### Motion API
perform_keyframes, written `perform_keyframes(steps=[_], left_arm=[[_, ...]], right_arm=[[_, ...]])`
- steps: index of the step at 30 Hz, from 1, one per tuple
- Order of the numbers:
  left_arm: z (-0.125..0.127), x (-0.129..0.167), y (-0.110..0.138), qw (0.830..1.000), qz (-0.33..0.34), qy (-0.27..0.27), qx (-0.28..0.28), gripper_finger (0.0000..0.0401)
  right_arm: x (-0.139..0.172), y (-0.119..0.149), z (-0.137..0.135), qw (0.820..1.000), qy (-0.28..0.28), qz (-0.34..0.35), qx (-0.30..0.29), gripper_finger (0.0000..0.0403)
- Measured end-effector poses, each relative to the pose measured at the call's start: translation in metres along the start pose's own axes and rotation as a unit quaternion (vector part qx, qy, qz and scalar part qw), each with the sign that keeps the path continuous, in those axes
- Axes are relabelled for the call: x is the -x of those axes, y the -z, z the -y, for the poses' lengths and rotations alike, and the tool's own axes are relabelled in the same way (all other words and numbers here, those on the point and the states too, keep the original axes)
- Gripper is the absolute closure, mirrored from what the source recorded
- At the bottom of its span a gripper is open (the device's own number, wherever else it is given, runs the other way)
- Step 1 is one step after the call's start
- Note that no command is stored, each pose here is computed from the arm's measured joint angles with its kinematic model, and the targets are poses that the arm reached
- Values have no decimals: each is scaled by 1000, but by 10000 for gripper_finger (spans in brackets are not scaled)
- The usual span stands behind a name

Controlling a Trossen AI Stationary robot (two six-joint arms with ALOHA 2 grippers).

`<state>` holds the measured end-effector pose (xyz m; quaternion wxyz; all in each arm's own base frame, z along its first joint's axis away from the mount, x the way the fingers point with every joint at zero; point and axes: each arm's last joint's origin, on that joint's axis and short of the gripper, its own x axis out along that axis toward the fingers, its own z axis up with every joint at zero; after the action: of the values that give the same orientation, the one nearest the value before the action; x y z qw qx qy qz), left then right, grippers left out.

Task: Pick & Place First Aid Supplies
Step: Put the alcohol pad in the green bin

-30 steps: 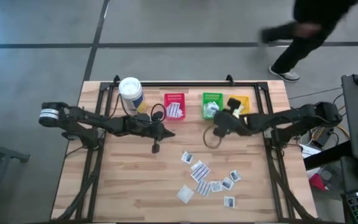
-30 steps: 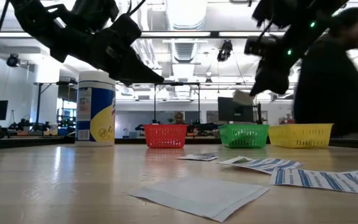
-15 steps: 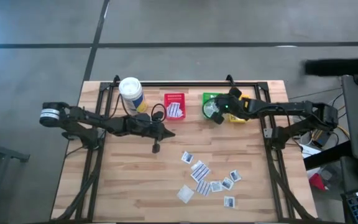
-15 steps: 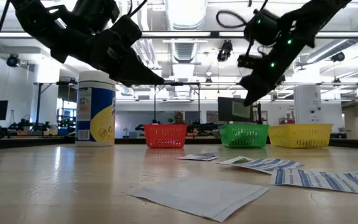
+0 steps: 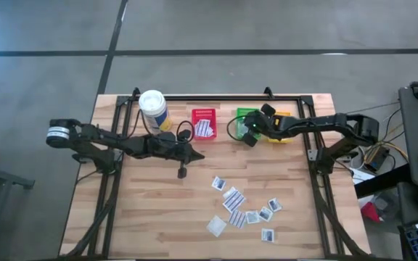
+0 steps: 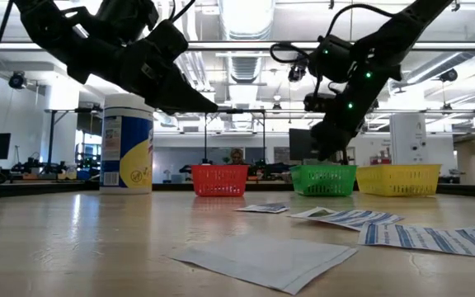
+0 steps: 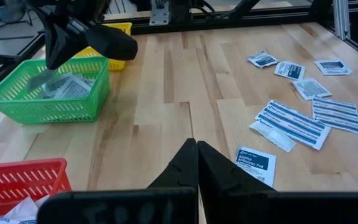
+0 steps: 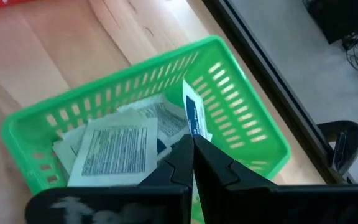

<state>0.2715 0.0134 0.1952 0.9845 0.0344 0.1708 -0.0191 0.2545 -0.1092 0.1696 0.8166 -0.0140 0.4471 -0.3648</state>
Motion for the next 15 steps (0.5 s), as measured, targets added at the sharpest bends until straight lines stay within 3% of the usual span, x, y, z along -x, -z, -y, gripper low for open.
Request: perform_keyframes(steps=[9,15], left_arm=[[1,0,0,1000,1,10,12,401],[5,0,0,996,3,76,44,401]], right_arm=[[4,-9,2,1000,-5,8,-15,362],[17,-23,6,1000,-6,-13,-24,323]])
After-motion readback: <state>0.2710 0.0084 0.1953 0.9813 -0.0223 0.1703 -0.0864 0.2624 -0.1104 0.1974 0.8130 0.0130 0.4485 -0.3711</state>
